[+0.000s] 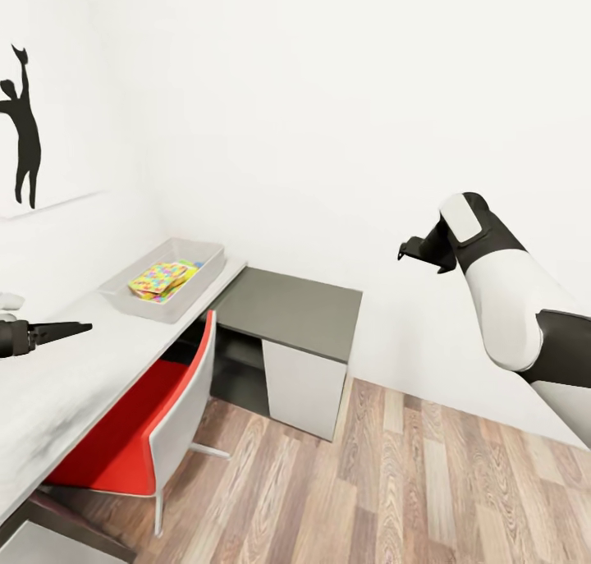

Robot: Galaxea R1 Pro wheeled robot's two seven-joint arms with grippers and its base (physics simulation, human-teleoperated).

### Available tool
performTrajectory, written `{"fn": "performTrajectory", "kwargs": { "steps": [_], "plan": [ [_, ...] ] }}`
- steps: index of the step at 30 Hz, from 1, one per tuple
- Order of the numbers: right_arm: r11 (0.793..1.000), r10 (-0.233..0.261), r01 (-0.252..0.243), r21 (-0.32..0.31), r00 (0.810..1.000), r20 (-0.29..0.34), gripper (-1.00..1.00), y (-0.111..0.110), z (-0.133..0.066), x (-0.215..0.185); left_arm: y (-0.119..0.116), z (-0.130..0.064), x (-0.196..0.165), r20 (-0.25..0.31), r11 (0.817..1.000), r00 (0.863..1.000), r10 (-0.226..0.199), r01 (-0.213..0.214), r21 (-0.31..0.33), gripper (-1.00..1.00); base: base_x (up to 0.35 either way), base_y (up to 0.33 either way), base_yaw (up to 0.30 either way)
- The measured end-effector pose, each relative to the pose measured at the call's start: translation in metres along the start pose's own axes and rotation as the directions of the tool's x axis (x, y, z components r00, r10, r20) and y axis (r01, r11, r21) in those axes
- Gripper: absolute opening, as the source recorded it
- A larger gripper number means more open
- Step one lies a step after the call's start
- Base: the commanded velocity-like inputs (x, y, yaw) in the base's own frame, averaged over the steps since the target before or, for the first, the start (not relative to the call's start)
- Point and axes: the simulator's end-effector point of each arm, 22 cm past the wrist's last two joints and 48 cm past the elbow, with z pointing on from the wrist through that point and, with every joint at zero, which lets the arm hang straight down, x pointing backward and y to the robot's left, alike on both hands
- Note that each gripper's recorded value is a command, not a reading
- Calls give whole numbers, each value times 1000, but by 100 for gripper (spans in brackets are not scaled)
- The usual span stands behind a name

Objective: Put all the toys in the child's room - the three board games (two on the bed and one on the table), the two jigsaw puzzles on the table, and the tennis ball on the table - inside the toy box on the table in the child's room.

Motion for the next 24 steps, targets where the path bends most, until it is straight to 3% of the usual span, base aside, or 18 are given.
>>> {"fn": "performTrajectory", "kwargs": {
  "steps": [4, 14, 24],
  "plan": [
    [1000, 13, -13, 14, 1000, 7, 100, -14, -2, -5, -2, -1, -1, 4, 1000, 1000, 2, -2, 3, 100, 0, 0, -259],
    [1000, 14, -14, 22, 1000, 3, 100, -19, -3, -1, -6, -3, -4, 9, 1000, 1000, 11, -11, 6, 100, 0, 0, -247],
    [997, 0, 8, 82, 995, -98, 100, -48, 41, 64, -13, -4, -7, 12, 1000, 1000, 23, -23, 13, 100, 0, 0, -200]
  ]
}}
